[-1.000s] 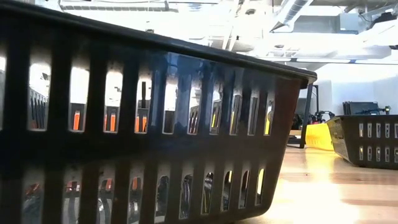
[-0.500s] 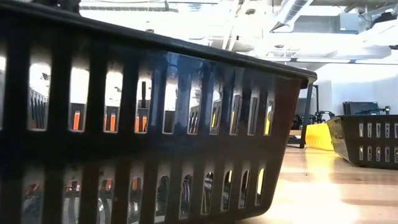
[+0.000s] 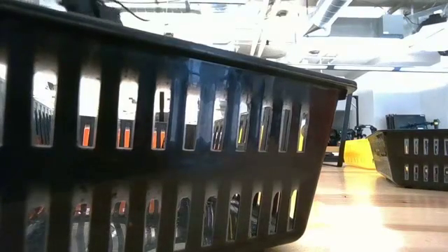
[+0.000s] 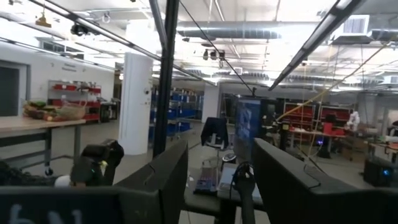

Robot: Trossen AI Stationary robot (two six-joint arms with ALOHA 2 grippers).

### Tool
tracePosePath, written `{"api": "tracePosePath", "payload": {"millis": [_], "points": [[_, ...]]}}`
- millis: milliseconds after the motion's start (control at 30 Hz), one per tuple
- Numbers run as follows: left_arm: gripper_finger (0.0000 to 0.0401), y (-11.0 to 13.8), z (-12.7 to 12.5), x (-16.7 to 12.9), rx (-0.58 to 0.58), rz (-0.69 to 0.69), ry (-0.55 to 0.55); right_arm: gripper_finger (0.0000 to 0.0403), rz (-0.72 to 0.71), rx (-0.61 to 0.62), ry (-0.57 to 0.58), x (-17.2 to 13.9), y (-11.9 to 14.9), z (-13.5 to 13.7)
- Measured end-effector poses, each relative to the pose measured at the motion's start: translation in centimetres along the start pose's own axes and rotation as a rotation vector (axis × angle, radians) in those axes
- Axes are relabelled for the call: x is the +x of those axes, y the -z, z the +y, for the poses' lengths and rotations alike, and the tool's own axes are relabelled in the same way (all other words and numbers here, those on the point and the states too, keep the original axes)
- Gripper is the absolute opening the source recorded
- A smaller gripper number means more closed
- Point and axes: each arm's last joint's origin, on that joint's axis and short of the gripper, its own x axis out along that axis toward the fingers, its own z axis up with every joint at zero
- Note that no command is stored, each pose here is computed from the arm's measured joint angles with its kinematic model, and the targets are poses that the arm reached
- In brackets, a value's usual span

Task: Stack baskets on shelf by color
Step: Put the top black bin on the shelf

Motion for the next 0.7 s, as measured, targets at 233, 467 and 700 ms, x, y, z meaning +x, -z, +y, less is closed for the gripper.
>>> {"api": "tracePosePath", "payload": {"millis": [233, 467, 700], "points": [[0.0194, -2.8, 0.6, 5.8, 0.08, 0.196, 0.026, 0.0199, -0.002, 0.013, -0.028, 0.1, 0.0, 0.6], [0.0194, -3.3, 3.3, 10.5, 0.054, 0.422, -0.059, 0.0196, -0.004, 0.021, -0.049, 0.1, -0.1, 1.0], [0.0195, -3.6, 3.0, 14.9, 0.061, 0.529, 0.05, 0.0195, 0.016, 0.025, -0.049, 0.1, 0.1, 1.0]]}}
